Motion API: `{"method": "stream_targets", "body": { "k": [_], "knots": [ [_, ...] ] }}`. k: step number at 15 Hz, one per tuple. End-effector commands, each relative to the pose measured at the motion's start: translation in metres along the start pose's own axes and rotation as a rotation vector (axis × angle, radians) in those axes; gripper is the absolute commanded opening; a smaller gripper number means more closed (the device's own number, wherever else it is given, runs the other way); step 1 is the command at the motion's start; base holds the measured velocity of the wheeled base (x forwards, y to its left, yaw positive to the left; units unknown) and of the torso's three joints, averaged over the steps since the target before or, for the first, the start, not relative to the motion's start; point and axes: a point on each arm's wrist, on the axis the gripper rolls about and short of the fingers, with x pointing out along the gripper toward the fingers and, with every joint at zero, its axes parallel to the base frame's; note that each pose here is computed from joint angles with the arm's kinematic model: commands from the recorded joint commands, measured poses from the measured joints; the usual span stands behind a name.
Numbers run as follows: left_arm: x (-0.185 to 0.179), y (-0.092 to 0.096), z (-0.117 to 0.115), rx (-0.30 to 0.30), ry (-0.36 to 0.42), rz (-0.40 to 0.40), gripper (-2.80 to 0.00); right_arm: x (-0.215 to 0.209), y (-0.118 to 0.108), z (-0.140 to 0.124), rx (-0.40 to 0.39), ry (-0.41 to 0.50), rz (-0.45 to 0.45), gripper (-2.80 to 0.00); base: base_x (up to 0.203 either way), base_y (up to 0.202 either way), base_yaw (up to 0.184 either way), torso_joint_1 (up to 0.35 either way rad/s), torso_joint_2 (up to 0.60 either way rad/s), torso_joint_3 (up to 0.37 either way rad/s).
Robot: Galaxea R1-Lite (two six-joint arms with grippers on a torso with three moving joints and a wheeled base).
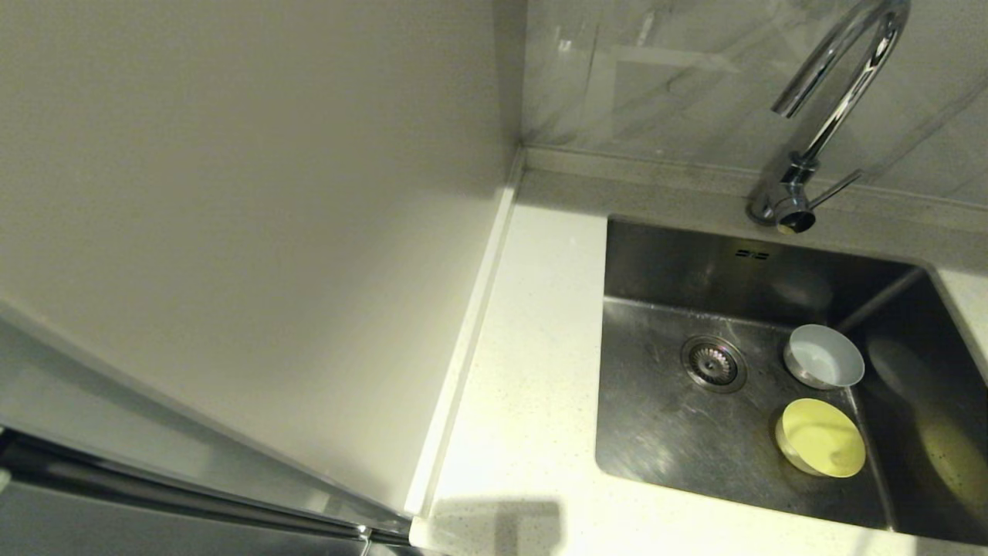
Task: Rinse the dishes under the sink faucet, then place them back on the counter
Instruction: Put a bowl into the sink
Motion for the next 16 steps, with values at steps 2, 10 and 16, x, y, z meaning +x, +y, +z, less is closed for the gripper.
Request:
{"method": "stream_targets", "body": {
  "k": [2, 10, 16],
  "knots": [
    [0.0, 0.0, -0.001, 0.0, 0.003, 0.0, -2.8, 0.03, -0.003, 0.02, 0.008, 0.104, 0.012, 0.0, 0.0, 0.0, 0.0, 0.0, 0.0, 0.0],
    [0.0, 0.0, -0.001, 0.0, 0.003, 0.0, -2.8, 0.065, -0.006, 0.038, 0.035, 0.209, 0.019, 0.0, 0.0, 0.0, 0.0, 0.0, 0.0, 0.0],
    [0.0, 0.0, -0.001, 0.0, 0.003, 0.0, -2.8, 0.085, -0.006, 0.046, 0.042, 0.23, 0.037, 0.0, 0.0, 0.0, 0.0, 0.0, 0.0, 0.0]
  ]
}}
